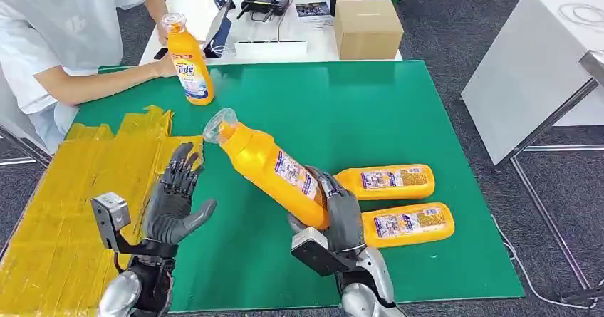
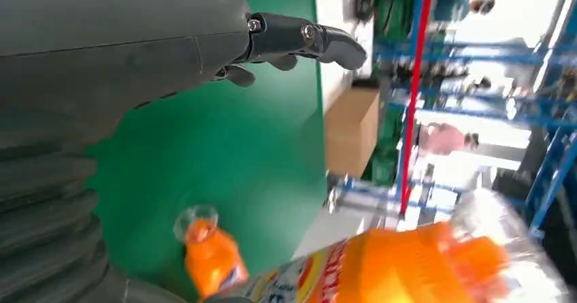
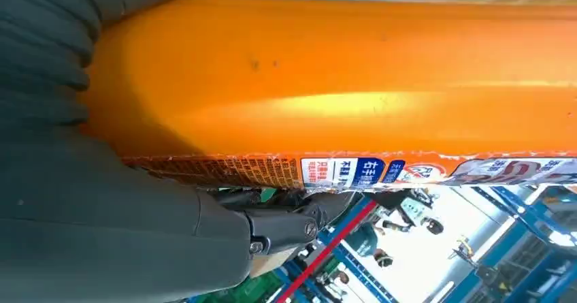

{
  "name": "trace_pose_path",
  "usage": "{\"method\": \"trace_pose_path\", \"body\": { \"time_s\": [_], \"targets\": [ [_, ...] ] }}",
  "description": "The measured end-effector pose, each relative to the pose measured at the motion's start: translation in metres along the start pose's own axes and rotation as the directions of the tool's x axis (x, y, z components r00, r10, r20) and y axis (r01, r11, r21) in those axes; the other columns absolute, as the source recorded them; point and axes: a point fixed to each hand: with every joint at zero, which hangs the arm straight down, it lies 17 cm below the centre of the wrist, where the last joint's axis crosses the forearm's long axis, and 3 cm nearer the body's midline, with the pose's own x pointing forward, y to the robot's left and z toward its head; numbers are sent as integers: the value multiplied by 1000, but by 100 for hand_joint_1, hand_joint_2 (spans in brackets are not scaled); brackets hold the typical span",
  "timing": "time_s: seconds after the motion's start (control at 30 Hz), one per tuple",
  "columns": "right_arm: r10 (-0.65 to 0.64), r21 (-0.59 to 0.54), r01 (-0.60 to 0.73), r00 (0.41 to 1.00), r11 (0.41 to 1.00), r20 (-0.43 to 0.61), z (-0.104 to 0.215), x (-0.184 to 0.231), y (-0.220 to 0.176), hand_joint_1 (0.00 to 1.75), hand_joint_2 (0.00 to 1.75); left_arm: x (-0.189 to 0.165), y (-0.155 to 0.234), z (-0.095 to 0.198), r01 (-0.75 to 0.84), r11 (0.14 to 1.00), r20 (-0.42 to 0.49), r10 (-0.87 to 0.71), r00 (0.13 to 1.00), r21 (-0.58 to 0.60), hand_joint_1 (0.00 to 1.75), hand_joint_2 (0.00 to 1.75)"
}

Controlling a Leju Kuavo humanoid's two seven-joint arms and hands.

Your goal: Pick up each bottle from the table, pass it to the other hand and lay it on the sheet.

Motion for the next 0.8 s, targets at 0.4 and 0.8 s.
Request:
{"method": "trace_pose_path", "body": {
  "time_s": [0.4, 0.8],
  "targets": [
    [-48, 57, 46, 999, 997, 26, -8, 12, 19, 175, 175, -7, -18, -6, -55, 995, -28, 53, 998, -80, 0, 175],
    [-106, 260, 101, 994, 960, 4, -4, 10, 79, 175, 175, -1, -33, -16, -91, 985, -18, 90, 996, -146, 0, 175]
  ]
}}
